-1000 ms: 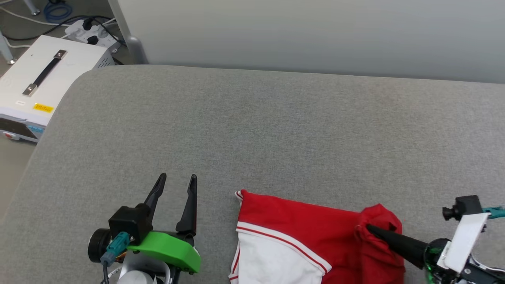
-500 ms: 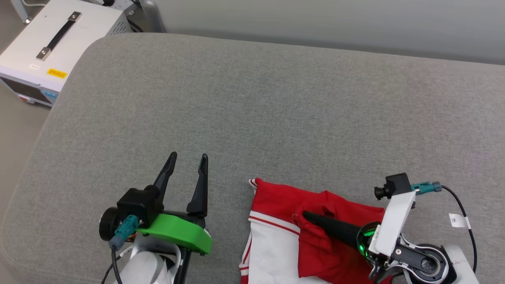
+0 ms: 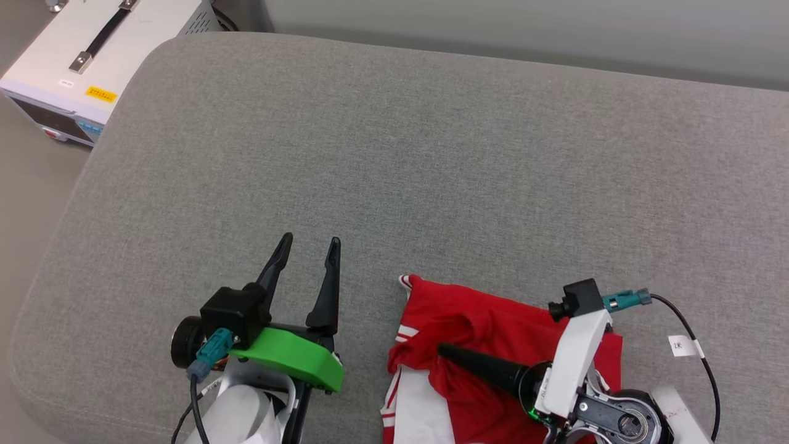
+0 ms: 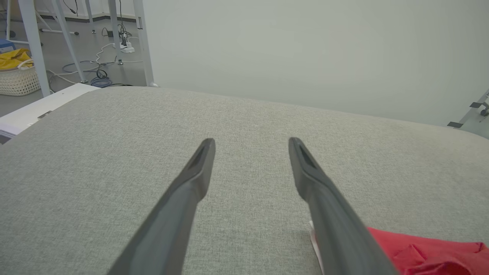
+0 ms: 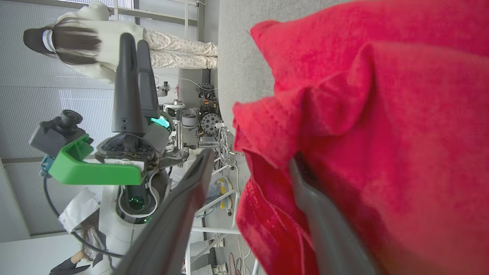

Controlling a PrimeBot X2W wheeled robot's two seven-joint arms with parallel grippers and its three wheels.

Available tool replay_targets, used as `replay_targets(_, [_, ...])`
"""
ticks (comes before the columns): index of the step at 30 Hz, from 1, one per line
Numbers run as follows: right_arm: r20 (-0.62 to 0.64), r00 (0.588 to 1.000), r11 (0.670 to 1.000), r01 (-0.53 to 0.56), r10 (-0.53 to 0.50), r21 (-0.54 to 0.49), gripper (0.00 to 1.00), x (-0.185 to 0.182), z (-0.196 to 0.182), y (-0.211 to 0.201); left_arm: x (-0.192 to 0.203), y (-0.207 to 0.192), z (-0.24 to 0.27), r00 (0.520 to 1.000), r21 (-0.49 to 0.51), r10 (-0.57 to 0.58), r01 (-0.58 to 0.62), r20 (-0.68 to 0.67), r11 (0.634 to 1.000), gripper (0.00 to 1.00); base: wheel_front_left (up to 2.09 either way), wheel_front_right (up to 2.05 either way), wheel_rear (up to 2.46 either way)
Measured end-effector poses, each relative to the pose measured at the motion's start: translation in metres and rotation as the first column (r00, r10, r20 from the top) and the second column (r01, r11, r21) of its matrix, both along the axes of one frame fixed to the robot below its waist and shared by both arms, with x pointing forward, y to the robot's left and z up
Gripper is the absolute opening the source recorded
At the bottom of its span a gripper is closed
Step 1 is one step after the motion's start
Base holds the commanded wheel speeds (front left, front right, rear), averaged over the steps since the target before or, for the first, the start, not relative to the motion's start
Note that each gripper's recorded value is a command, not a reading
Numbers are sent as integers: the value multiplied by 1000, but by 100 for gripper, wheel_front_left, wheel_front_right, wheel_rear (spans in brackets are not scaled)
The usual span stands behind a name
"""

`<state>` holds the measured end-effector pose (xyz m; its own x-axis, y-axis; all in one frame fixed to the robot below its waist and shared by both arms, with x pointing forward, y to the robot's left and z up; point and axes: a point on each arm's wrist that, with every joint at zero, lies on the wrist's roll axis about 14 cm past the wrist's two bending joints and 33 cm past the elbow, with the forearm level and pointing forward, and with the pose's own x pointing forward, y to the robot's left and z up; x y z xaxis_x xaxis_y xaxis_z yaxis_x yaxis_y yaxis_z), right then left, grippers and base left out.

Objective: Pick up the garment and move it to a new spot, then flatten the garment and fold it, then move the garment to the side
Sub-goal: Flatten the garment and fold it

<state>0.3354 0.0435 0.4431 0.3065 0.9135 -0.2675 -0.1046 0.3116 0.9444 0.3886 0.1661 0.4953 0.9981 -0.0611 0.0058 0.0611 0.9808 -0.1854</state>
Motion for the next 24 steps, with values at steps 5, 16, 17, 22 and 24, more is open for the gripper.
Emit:
replay_targets(5, [171,985,999,18,-12,-30,100,8,27,-3,-1,-3,7,1000,-1,-13,13,26,1000,100,0,0,0])
replay_targets(16, [611,774,896,378,-166,-234,100,55,51,-85,-6,-11,19,997,3,-42,41,60,999,100,0,0,0])
replay_targets(17, [633,756,878,407,-167,-254,100,57,51,-94,-6,-11,19,997,5,-43,42,61,999,100,0,0,0])
replay_targets(22, [720,667,761,564,-191,-321,100,59,50,-148,-8,-15,22,996,6,-50,50,69,999,100,0,0,0])
replay_targets(24, [761,625,703,621,-177,-346,100,58,52,-169,-9,-18,24,996,5,-56,56,75,998,100,0,0,0])
